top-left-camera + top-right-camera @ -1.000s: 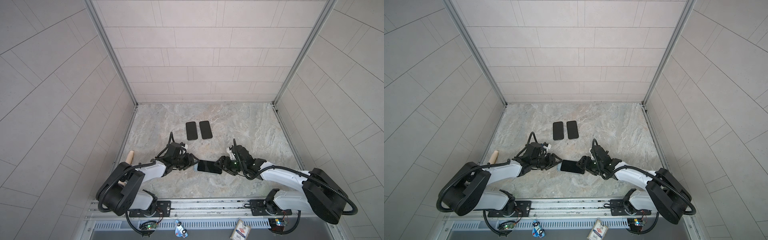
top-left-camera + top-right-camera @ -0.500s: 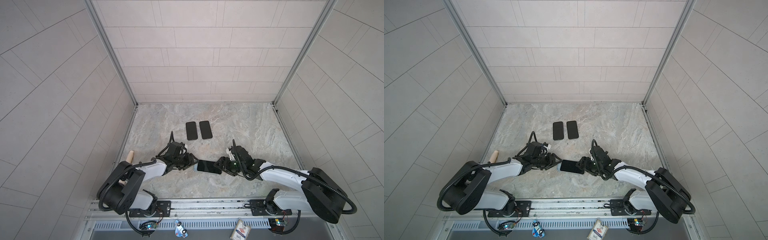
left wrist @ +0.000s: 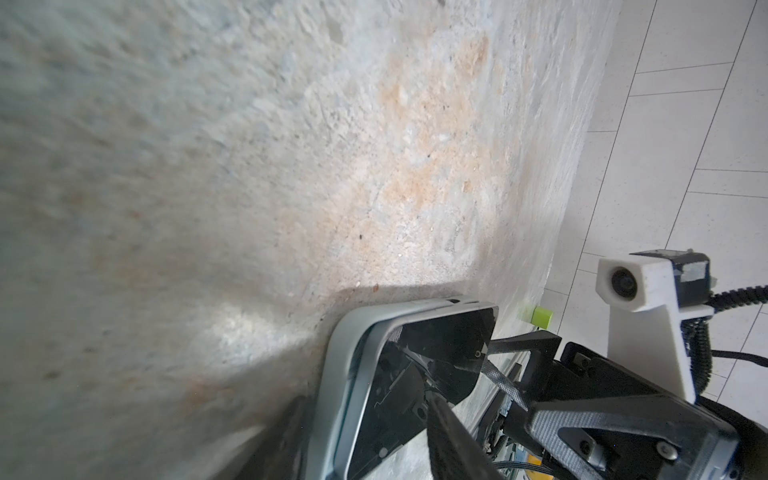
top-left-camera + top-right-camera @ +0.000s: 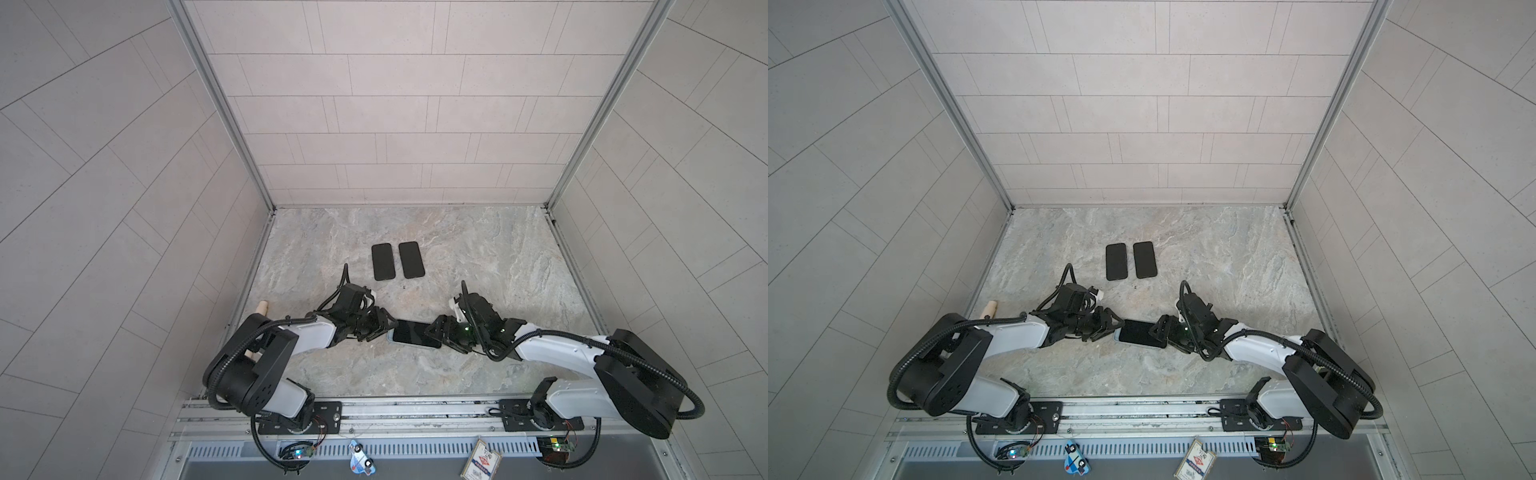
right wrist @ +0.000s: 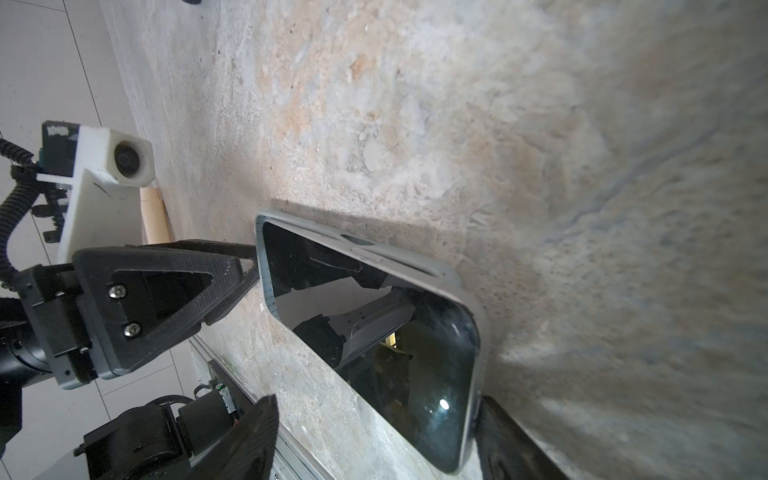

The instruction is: Put the phone into the phone case

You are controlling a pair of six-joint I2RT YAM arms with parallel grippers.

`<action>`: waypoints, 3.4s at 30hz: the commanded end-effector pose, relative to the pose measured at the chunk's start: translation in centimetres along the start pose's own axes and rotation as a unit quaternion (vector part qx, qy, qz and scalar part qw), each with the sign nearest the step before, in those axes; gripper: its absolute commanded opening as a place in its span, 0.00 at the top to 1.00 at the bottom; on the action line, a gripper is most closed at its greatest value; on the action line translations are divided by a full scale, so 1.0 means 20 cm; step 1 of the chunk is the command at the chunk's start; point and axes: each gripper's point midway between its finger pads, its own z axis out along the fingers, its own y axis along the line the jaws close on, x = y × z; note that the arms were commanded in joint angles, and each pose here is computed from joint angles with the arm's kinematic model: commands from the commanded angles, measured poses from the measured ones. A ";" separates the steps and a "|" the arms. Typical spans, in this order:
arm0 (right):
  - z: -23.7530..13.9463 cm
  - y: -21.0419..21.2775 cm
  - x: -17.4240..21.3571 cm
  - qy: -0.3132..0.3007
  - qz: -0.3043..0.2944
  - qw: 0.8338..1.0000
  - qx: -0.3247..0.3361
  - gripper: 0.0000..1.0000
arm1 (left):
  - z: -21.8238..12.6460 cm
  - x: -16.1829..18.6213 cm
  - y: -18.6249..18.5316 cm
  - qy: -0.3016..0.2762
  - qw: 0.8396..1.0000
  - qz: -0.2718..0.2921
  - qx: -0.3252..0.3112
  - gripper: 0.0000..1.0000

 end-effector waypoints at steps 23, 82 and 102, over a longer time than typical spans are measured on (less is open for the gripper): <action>-0.06 0.06 -0.03 -0.019 -0.045 0.999 0.021 0.24 | -0.05 -0.03 -0.04 -0.023 1.000 0.018 -0.001 0.49; -0.04 0.07 -0.02 -0.018 -0.083 0.994 0.065 0.22 | -0.05 -0.03 0.01 -0.020 0.999 0.010 -0.025 0.50; 0.02 0.08 0.00 -0.008 -0.077 0.995 0.057 0.23 | -0.03 -0.02 -0.01 -0.012 1.000 0.012 -0.019 0.50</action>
